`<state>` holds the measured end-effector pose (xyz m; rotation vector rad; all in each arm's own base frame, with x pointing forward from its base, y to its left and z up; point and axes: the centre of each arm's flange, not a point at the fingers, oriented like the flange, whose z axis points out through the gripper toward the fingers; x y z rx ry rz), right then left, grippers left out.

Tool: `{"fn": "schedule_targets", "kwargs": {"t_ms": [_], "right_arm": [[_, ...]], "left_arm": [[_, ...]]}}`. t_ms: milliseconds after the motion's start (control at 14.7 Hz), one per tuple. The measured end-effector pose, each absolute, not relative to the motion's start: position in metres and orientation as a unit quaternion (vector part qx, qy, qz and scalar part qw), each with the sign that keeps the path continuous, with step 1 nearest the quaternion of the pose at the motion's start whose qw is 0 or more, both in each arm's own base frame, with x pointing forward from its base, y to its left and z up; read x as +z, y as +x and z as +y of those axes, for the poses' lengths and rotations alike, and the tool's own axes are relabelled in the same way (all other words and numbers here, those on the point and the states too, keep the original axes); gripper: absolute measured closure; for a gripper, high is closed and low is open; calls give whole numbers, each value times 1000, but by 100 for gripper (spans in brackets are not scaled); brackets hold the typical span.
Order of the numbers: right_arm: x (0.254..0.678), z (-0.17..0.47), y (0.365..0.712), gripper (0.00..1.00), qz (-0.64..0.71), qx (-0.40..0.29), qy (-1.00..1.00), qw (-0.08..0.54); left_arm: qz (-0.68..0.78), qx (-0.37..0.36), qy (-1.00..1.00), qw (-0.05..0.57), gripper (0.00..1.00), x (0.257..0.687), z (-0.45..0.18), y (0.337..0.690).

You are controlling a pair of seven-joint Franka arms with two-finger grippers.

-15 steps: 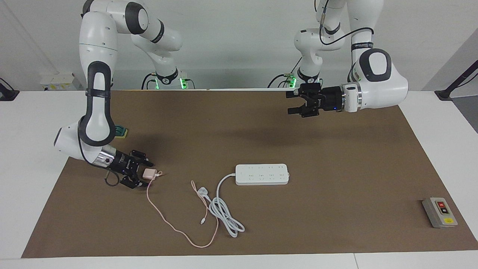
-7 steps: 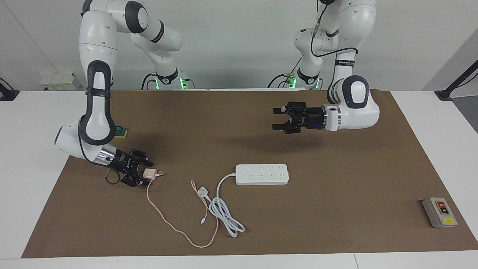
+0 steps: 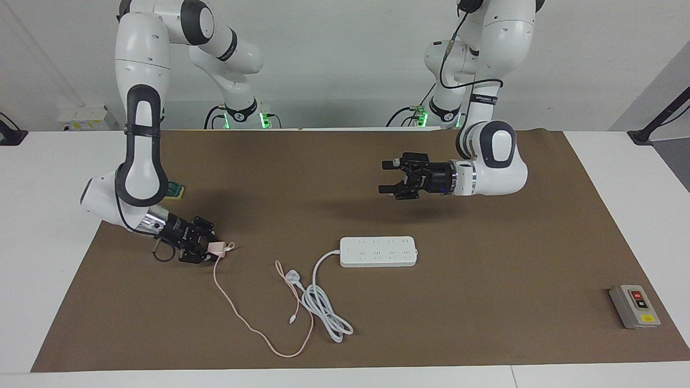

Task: Plug charger into power strip
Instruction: 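Grasp the power strip end with the left gripper while the right gripper lifts the plug, then carry the plug with the right gripper toward the strip's nearest socket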

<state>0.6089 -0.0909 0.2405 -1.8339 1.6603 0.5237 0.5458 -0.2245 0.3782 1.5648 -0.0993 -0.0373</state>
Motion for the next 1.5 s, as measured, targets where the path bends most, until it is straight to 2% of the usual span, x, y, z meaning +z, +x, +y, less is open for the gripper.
{"fn": "schedule_targets", "kwargs": {"t_ms": [273, 478, 955, 1501], "right_arm": [[241, -87, 610, 48, 626, 199, -691, 301], [250, -60, 620, 48, 635, 208, -683, 294], [310, 0, 644, 48, 652, 222, -662, 295], [374, 99, 638, 48, 634, 233, -676, 295]], "left_arm": [[-29, -5, 707, 706, 0, 377, -230, 548], [-17, 5, 716, 698, 0, 375, -227, 551], [-5, 4, 707, 707, 0, 375, -232, 550], [13, -12, 693, 721, 0, 367, -248, 541]]}}
